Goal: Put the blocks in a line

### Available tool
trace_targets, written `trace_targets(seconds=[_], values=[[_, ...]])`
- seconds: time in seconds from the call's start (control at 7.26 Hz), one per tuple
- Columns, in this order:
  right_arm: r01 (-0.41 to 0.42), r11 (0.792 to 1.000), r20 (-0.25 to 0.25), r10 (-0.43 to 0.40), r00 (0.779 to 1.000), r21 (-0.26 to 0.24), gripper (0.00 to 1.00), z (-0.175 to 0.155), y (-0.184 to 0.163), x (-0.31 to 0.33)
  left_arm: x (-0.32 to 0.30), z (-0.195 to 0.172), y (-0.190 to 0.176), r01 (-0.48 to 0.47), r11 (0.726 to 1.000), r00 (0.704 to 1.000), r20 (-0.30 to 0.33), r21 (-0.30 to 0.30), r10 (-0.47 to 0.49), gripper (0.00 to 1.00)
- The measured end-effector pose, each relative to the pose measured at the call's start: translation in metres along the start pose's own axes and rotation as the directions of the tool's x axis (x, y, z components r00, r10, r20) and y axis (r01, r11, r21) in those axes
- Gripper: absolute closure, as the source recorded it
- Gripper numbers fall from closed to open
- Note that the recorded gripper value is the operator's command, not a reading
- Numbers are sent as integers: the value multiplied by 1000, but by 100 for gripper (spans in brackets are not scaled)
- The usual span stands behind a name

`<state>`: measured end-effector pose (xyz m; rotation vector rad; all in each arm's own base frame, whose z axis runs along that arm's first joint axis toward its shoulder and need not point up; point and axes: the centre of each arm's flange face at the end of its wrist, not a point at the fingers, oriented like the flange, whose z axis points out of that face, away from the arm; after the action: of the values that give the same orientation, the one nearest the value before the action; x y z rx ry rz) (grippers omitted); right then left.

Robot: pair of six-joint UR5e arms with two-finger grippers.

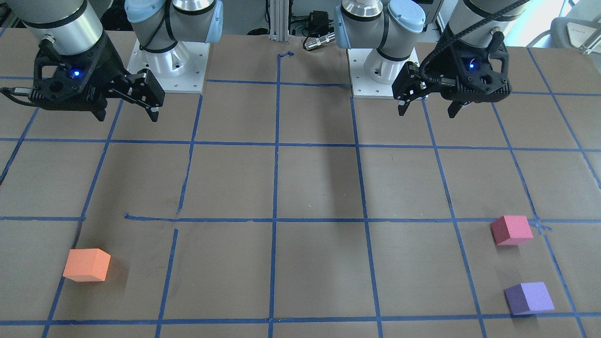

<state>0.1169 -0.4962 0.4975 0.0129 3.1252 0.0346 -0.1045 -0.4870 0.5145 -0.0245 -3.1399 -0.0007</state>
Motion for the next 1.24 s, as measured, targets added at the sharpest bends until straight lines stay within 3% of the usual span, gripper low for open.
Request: trace_targets(seconds=[1.24], values=[[2, 1000, -4, -2, 1000, 17, 0, 1, -6, 5, -3, 11, -13, 6, 1000, 1000, -10, -21, -6, 0]])
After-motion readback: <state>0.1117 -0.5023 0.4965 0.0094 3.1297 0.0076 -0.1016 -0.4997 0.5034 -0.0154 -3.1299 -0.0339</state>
